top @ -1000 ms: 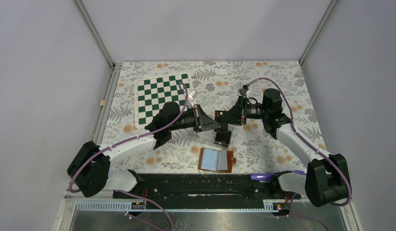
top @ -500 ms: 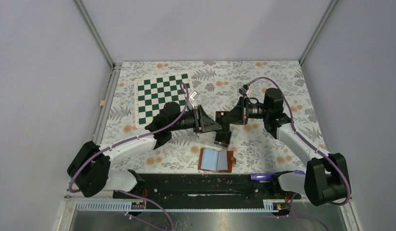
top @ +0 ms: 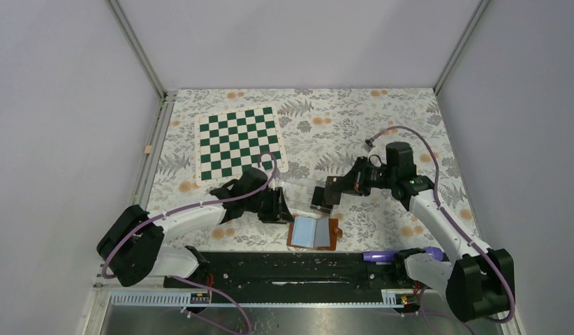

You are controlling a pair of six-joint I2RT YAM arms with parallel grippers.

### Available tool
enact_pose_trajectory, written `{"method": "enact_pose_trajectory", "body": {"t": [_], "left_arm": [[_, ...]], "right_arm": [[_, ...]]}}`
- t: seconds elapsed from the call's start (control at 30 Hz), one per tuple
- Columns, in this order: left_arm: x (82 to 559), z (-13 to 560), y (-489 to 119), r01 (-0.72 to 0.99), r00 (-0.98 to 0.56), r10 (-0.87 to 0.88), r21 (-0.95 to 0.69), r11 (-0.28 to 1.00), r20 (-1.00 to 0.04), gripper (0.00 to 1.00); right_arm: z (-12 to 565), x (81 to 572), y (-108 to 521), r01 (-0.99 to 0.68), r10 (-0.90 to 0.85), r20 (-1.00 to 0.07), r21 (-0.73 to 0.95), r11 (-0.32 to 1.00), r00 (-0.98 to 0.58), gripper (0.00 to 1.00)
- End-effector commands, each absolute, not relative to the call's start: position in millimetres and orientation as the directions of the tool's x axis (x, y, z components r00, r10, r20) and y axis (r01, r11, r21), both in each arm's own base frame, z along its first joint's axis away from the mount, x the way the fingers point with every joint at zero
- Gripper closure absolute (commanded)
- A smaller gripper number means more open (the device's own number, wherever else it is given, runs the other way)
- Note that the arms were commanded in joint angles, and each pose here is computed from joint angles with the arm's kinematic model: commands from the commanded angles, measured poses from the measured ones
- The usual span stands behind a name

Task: Put the credit cards into the card holder
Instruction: Move the storage box to the center of the board.

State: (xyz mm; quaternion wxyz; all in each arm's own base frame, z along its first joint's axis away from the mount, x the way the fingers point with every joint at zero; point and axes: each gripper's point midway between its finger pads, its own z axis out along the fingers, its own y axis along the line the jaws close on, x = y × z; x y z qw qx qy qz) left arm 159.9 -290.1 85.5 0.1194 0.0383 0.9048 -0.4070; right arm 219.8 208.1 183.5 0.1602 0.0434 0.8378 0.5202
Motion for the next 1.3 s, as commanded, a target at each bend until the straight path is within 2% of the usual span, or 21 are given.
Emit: {"method": "enact_pose_trajectory", "body": {"t": [0.0, 0.17, 0.4, 0.77, 1.27], "left_arm": [[153, 55, -268, 0.170, -0.968, 0.008, -0.636, 0.752, -0.249, 0.66], [159, 52, -286, 0.215, -0.962, 0.052, -0.634, 0.743, -0.266, 0.69], [175, 54, -328, 0.265, -0.949, 0.089, -0.613, 0.744, -0.302, 0.70], [213, 44, -360, 0.225, -0.934, 0.021, -0.541, 0.810, -0.356, 0.70], [268, 53, -414, 0.198, -0.917, -0.069, -0.599, 0.776, -0.393, 0.65]], "right_arm": [[147, 203, 202, -0.048, 0.248, -0.218, 0.833, 0.551, -0.944, 1.00], [127, 194, 204, -0.004, 0.280, -0.194, 0.830, 0.558, -0.940, 1.00], [131, 200, 201, -0.007, 0.304, -0.222, 0.818, 0.575, -0.926, 1.00], [132, 200, 198, -0.014, 0.304, -0.240, 0.805, 0.593, -0.922, 1.00], [112, 191, 198, -0.014, 0.264, -0.227, 0.782, 0.623, -0.937, 1.00]]}}
